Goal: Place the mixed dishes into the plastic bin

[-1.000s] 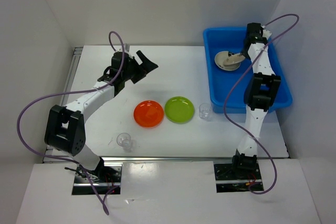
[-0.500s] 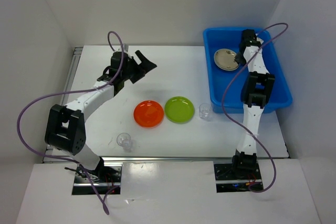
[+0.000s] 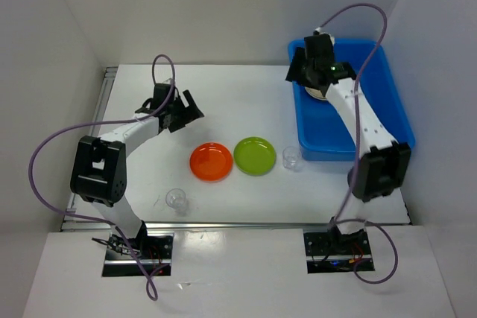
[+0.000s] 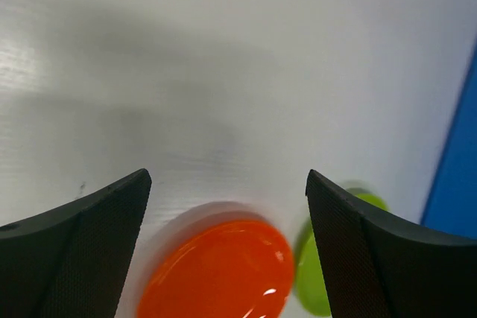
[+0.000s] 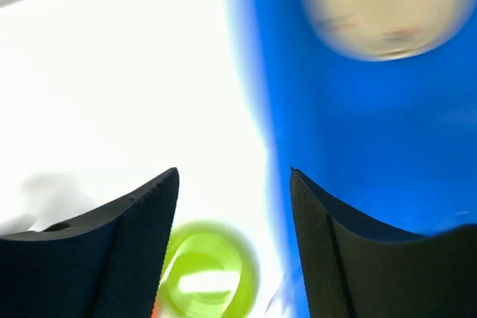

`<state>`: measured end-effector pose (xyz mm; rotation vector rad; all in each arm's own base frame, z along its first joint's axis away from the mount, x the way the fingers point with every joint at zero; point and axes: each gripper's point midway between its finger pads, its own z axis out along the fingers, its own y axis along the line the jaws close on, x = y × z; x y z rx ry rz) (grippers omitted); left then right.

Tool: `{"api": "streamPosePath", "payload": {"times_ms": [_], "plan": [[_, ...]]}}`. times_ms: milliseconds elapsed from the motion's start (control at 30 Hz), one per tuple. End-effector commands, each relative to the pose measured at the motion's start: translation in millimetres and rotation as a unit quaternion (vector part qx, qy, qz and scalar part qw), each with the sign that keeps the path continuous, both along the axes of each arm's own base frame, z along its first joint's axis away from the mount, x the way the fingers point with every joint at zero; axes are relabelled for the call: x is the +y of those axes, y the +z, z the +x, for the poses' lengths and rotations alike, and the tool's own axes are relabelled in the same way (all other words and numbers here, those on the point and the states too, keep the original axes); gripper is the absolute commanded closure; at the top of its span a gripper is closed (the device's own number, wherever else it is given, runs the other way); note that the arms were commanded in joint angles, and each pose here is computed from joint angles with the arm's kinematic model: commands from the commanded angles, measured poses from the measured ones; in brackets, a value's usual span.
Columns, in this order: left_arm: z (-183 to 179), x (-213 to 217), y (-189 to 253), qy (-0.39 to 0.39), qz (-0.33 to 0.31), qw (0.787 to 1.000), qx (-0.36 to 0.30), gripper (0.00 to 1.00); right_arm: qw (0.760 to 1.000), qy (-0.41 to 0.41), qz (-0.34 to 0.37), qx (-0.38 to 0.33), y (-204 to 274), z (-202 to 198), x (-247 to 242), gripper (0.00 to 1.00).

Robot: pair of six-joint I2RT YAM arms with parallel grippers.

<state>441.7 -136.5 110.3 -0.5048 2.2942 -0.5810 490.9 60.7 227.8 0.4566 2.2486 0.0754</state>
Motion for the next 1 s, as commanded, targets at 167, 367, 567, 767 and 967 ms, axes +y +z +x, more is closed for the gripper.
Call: {"api": "streamPosePath", "payload": {"times_ms": [167,367,567,767,967], "plan": [[-48,8,-41,-0.052,0.039,0.996,0.069,0.36,0.976,0.213,0.047,0.017,0,-125,116,0.33],[-71,4,-57,-0.092,0.040,0.988,0.116,0.36,0.959,0.271,0.038,0.073,-39,-173,146,0.33],[-101,5,-66,-0.154,0.057,0.974,0.154,0.36,0.965,0.254,0.029,0.061,-32,-175,136,0.33],[-129,22,-88,-0.172,0.098,0.958,0.207,0.47,0.970,0.238,0.015,0.047,-21,-178,124,0.33],[-153,-3,-102,-0.217,0.022,0.947,0.237,0.68,0.975,0.221,0.001,0.036,-12,-179,113,0.33]]}}
